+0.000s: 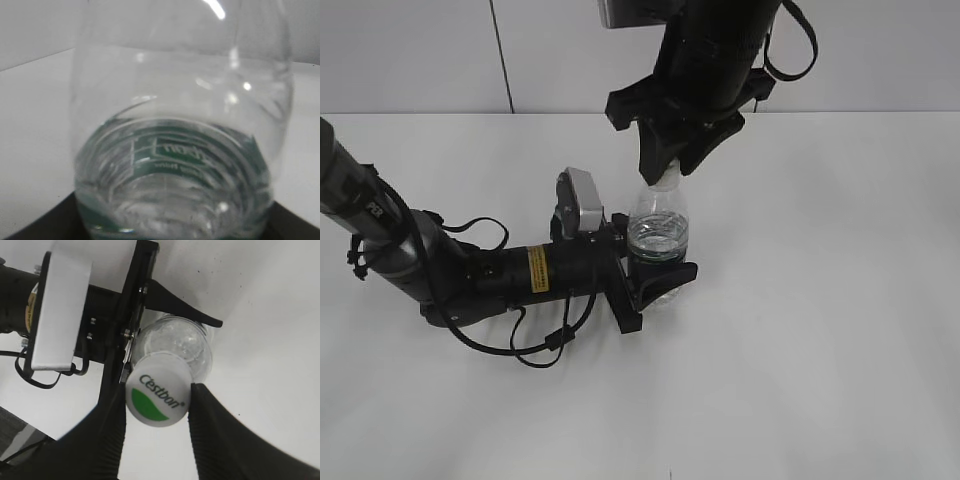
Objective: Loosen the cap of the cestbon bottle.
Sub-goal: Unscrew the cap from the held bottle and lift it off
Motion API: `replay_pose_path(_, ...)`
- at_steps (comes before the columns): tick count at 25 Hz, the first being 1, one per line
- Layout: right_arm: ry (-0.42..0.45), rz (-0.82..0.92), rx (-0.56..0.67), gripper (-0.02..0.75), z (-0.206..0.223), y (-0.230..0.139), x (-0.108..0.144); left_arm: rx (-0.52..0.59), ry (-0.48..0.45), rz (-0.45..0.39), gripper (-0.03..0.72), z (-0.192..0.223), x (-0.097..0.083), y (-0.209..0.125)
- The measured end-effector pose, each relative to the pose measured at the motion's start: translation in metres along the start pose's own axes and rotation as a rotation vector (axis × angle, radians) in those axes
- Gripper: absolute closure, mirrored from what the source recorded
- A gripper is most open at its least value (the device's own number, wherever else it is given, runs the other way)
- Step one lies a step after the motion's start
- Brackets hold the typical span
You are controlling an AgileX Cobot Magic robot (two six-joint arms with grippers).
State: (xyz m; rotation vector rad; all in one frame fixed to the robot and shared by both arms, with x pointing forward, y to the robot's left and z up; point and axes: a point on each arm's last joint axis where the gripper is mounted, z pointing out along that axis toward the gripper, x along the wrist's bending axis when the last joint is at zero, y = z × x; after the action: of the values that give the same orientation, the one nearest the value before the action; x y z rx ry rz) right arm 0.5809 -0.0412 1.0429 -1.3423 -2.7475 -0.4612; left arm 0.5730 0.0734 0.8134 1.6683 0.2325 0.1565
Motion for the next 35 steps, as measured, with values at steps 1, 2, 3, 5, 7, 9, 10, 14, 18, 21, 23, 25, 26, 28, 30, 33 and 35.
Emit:
replay_pose_path(1,0.000,-0.020,0.000,0.442,0.0000,0.0000,0.0000,0.000,0.000,0.000,0.287,0.0000,0.0000,0.0000)
replay_pose_path(2,-0.001,-0.042,0.000,0.442,0.0000,0.0000,-0.0001,0.000,0.000,0.000,0.287,0.0000,0.0000,0.0000)
replay_pose_path(3,-0.001,-0.056,0.000,0.442,0.0000,0.0000,-0.0001,0.000,0.000,0.000,0.287,0.0000,0.0000,0.0000)
replay_pose_path(5,-0.002,-0.095,0.000,0.442,0.0000,0.0000,-0.0002,0.000,0.000,0.000,0.287,0.0000,0.0000,0.0000)
replay_pose_path(7,-0.002,-0.186,0.000,0.442,0.0000,0.0000,-0.0002,0.000,0.000,0.000,0.287,0.0000,0.0000,0.0000)
replay_pose_path(9,-0.003,-0.306,0.001,0.442,0.0000,0.0000,-0.0003,0.000,0.000,0.000,0.287,0.0000,0.0000,0.0000)
replay_pose_path(10,-0.003,-0.384,0.001,0.442,0.0000,0.0000,-0.0003,0.000,-0.001,0.000,0.287,0.0000,-0.0001,0.0000)
replay_pose_path(14,-0.005,-0.699,0.001,0.442,0.0000,0.0000,-0.0005,0.000,-0.003,0.003,0.287,0.0000,-0.0003,0.0000)
replay_pose_path(18,-0.009,-0.952,0.000,0.442,-0.0002,0.0004,-0.0007,0.000,-0.004,0.005,0.287,0.0000,-0.0004,0.0000)
replay_pose_path(21,-0.013,-1.148,0.001,0.442,-0.0006,0.0007,-0.0009,0.001,-0.005,0.006,0.287,0.0000,-0.0004,-0.0001)
replay_pose_path(23,-0.016,-1.253,0.002,0.442,-0.0006,0.0008,-0.0011,0.001,-0.005,0.006,0.287,0.0000,-0.0004,-0.0001)
replay_pose_path(25,-0.018,-1.359,0.004,0.442,-0.0006,0.0009,-0.0013,0.001,-0.005,0.007,0.287,0.0000,-0.0004,-0.0001)
replay_pose_path(26,-0.019,-1.402,0.004,0.442,-0.0006,0.0010,-0.0013,0.001,-0.005,0.007,0.287,0.0000,-0.0004,-0.0001)
replay_pose_path(28,-0.020,-1.485,0.005,0.442,-0.0006,0.0010,-0.0014,0.001,-0.005,0.008,0.287,0.0000,-0.0004,-0.0001)
replay_pose_path(30,-0.022,-1.547,0.005,0.442,-0.0006,0.0012,-0.0015,0.001,-0.005,0.008,0.287,0.0000,-0.0004,-0.0001)
replay_pose_path(33,-0.025,-1.637,0.004,0.442,-0.0010,0.0013,-0.0015,0.001,-0.004,0.008,0.288,0.0000,-0.0004,-0.0001)
replay_pose_path(35,-0.028,-1.683,0.004,0.442,-0.0010,0.0015,-0.0016,0.001,-0.004,0.008,0.287,0.0000,-0.0004,-0.0001)
